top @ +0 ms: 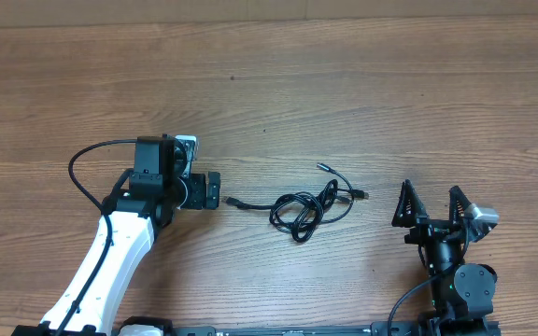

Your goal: Untangle cables

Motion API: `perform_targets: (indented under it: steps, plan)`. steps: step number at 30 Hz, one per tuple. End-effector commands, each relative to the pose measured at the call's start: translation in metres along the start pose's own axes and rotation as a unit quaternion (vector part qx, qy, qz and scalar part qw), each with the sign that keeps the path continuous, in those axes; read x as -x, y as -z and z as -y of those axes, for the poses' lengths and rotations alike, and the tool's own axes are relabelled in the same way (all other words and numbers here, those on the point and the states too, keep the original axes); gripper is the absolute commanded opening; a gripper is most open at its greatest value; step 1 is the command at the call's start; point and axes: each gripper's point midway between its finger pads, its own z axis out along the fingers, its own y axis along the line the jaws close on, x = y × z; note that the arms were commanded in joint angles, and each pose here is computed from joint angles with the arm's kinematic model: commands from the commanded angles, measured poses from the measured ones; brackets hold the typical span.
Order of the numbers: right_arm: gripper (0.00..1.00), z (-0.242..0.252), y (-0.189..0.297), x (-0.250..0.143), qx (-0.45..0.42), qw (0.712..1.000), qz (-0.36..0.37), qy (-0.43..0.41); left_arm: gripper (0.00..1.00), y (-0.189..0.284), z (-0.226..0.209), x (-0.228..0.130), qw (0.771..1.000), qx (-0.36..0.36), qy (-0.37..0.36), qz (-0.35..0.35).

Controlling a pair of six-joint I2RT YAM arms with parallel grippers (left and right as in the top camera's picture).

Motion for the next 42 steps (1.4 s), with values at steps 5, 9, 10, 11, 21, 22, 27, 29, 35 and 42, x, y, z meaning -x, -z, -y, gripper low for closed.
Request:
perform_targets:
  steps: [5,9,10,11,21,22,27,29,35,42]
  plan:
    - [1.0,0.0025,-0.0001,-0.0009,-0.004,1.0,0.003,0.004,1.0,0.0027,0.0009,0.012,1.0,-0.006,0.005,0.012]
    - [1.0,0.0025,-0.0001,-0.001,-0.004,1.0,0.003,0.004,1.0,0.0027,0.0009,0.012,1.0,-0.006,0.005,0.012]
    - [1.0,0.0025,-0.0001,-0.0009,-0.004,1.0,0.003,0.004,1.0,0.0027,0.0009,0.012,1.0,-0.006,0.005,0.012]
    - [1.0,0.0025,-0.0001,-0.0009,-0.004,1.0,0.003,0.004,1.0,0.0026,0.0009,0.0118,1.0,-0.006,0.005,0.012]
    - [1.0,0.0025,-0.0001,-0.0009,-0.004,1.0,0.003,0.004,1.0,0.0027,0.001,0.0138,1.0,-0.006,0.005,0.016]
    - [1.0,0.0025,-0.0001,-0.0009,-0.004,1.0,0.003,0.004,1.0,0.0028,0.001,0.0144,1.0,-0.006,0.004,0.017]
    - [1.0,0.0025,-0.0001,-0.0009,-0.004,1.0,0.003,0.004,1.0,0.0027,0.001,0.0143,1.0,-0.006,0.005,0.017]
    - [1.0,0.0025,-0.0001,-0.001,-0.004,1.0,0.003,0.004,1.0,0.0027,0.0011,0.0144,1.0,-0.007,0.005,0.017]
    - [1.0,0.0025,-0.0001,-0.001,-0.004,1.0,0.003,0.004,1.0,0.0027,0.001,0.0143,0.999,-0.007,0.043,0.017]
    - [1.0,0.0025,-0.0001,-0.001,-0.004,1.0,0.003,0.004,1.0,0.0027,0.0009,0.0142,0.998,-0.007,0.065,0.016]
